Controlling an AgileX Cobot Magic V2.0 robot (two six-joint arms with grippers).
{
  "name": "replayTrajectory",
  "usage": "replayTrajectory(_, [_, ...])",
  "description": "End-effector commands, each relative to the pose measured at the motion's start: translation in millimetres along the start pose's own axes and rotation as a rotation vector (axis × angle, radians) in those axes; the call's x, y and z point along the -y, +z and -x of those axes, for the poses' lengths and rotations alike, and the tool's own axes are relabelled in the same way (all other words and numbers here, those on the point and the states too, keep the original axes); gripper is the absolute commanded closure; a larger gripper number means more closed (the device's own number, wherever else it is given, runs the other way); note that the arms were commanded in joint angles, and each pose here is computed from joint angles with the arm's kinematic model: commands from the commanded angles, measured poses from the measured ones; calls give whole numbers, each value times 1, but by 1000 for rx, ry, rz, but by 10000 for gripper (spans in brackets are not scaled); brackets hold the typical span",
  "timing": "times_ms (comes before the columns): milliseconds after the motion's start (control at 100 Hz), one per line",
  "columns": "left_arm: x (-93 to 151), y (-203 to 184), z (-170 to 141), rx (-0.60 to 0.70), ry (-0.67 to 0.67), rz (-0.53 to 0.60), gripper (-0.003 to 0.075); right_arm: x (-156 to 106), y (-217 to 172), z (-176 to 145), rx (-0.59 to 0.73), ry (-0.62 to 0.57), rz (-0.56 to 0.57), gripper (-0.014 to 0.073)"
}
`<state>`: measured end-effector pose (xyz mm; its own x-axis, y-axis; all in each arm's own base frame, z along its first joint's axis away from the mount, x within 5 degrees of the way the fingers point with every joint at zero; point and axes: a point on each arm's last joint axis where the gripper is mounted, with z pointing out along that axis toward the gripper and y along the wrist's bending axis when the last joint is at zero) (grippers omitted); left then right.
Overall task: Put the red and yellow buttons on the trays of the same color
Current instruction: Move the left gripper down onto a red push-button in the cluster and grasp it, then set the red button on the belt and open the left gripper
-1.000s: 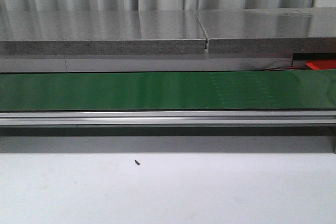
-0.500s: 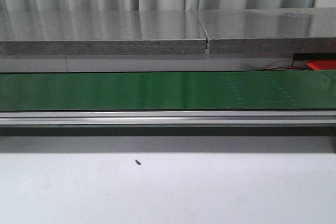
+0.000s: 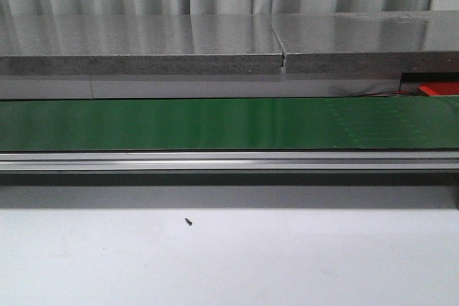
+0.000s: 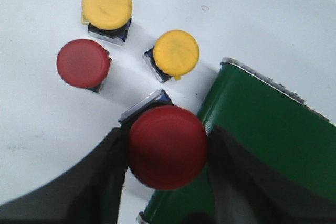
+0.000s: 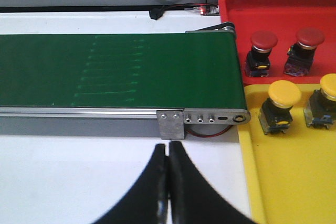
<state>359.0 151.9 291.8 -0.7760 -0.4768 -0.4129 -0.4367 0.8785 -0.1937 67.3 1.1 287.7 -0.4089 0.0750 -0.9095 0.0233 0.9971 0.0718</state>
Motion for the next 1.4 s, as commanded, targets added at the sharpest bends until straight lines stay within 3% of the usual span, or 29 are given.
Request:
replayTrajectory(0, [15,-44,-4,137,26,-42,500,-1,-5,13,91,-5,3,663])
replayTrajectory(250, [40,-56,-23,145,105,-76,500,-1,-5,13,92,-5,3,663])
replayTrajectory(490, [60,-31,-28,56,142,-109,500,-1,-5,13,92,-5,3,663])
replayTrajectory(690, [61,-10,-32,-38,146,-103,493,-1,-5,13,92,-5,3,663])
replayTrajectory(790, [60,-7,-33,-51,149,-102,418,-1,-5,13,92,-5,3,663])
replayTrajectory(910, [64,-12,-30,-36,164,-129,204,-1,-5,13,92,-5,3,663])
replayTrajectory(980, [67,-18,-27,-19,172,-152,129,-1,-5,13,92,-5,3,663])
replayTrajectory(1220, [78,-52,-13,90,168,-218,124,-1,-5,13,92,-5,3,663])
replayTrajectory(1390, [66,-65,0,143,112,-206,125,-1,-5,13,92,-5,3,663])
